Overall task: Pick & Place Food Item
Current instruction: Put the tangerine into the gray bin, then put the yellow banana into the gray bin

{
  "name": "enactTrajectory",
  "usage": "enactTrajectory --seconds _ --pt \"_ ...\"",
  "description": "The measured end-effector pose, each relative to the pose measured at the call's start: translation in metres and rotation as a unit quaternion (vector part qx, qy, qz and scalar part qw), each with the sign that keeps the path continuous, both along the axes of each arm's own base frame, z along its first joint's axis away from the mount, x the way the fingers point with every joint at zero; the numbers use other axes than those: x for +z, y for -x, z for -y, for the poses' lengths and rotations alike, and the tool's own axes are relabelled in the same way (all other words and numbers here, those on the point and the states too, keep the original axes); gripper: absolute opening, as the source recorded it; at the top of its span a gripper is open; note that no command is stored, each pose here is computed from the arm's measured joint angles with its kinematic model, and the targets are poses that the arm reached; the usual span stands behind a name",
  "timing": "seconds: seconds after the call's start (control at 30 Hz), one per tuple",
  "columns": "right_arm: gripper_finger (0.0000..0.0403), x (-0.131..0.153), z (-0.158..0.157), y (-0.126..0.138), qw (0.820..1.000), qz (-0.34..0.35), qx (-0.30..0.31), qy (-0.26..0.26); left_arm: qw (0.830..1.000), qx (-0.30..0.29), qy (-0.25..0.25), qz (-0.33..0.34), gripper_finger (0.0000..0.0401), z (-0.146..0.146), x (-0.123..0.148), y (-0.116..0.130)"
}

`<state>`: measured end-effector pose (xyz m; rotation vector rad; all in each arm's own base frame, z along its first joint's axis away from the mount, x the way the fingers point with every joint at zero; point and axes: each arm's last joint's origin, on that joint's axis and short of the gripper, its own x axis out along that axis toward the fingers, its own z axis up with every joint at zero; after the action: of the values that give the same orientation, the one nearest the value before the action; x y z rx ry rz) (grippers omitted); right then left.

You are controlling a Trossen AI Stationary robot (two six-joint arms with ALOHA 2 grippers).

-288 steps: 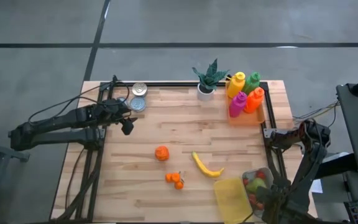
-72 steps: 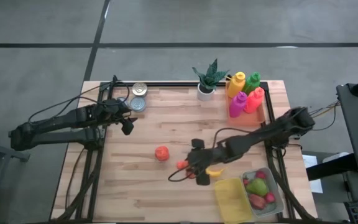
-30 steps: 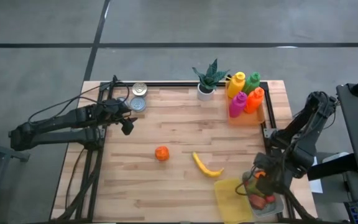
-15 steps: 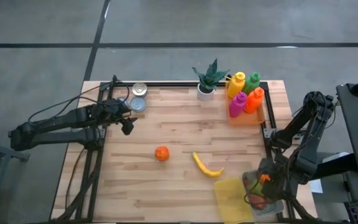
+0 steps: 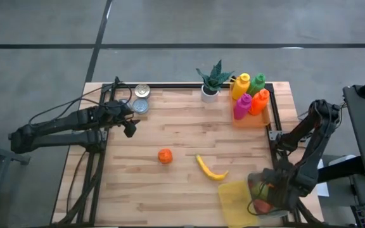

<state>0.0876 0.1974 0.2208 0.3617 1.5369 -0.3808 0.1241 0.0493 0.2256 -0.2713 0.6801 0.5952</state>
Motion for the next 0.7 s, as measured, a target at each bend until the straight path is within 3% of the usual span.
enactTrajectory --seconds 0.27,0.57,0.7 --pt "0.0205 0.0002 -0.0074 -0.0034 1.0 0.0 0.006 0.004 1.0 0.0 0.0 0.0 0.0275 0.0 0.0 0.0" --pt "0.0293 0.0051 -0.0072 -0.0034 1.0 0.006 0.006 -0.006 1.0 0.0 0.0 0.0 0.0275 0.0 0.0 0.0" --pt "0.0315 0.0054 -0.0071 -0.0039 1.0 0.015 0.006 -0.003 1.0 0.0 0.0 0.0 0.0275 0.0 0.0 0.0"
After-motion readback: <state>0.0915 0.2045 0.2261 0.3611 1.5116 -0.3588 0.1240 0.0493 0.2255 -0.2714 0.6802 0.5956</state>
